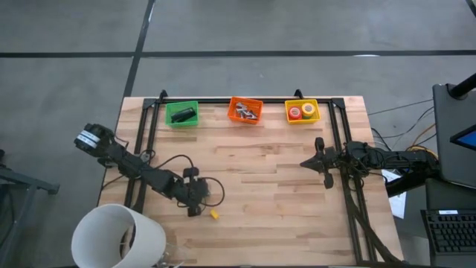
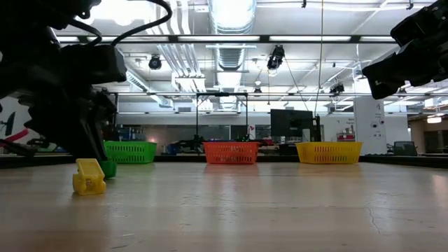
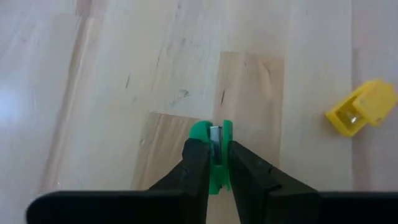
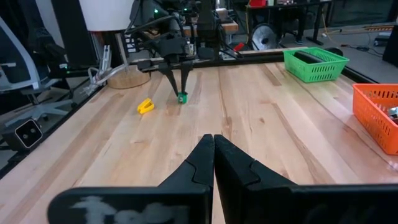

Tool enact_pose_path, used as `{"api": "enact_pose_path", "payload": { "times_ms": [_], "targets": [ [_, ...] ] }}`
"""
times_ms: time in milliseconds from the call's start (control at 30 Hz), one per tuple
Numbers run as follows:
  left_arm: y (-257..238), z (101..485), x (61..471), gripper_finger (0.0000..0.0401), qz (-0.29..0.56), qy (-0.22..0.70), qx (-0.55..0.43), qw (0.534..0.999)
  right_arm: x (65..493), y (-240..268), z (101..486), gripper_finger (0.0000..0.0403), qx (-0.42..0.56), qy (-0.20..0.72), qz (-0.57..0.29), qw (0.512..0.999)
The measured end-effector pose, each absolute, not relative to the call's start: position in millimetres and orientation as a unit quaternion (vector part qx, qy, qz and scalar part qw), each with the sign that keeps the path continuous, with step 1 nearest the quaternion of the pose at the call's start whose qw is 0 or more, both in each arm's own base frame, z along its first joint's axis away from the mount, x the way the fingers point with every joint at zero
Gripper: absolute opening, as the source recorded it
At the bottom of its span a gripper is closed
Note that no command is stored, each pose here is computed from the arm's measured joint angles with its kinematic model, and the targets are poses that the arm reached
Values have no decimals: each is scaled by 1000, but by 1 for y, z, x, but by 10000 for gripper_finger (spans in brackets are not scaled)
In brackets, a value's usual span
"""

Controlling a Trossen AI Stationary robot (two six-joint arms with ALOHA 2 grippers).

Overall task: Pick and place Stapler, Stapler remover, tape
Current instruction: Put the green stapler into the green bin

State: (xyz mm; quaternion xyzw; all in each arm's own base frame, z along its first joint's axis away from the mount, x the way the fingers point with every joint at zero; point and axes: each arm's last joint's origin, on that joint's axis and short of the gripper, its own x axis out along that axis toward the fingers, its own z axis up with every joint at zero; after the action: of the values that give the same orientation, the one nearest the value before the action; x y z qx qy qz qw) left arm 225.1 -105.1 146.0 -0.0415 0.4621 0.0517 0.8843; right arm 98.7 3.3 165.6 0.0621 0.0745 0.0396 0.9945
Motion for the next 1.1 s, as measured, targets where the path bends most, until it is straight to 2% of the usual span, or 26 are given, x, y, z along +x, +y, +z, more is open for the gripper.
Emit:
{"api": "enact_pose_path", "payload": {
  "times_ms": [200,533,667,833,1100],
  "targets": [
    [-105,146,226,72,66,460,-72,883,99,3,166,9,62,74,40,994],
    [-107,131,228,158,83,482,-99,866,99,3,166,9,62,74,40,994],
    [-108,128,231,175,93,475,-96,870,99,3,166,9,62,74,40,994],
    [-107,129,231,166,103,466,-101,873,99,3,166,9,62,74,39,995],
    [-106,129,232,107,112,461,-97,875,99,3,166,9,62,74,40,995]
  ]
}}
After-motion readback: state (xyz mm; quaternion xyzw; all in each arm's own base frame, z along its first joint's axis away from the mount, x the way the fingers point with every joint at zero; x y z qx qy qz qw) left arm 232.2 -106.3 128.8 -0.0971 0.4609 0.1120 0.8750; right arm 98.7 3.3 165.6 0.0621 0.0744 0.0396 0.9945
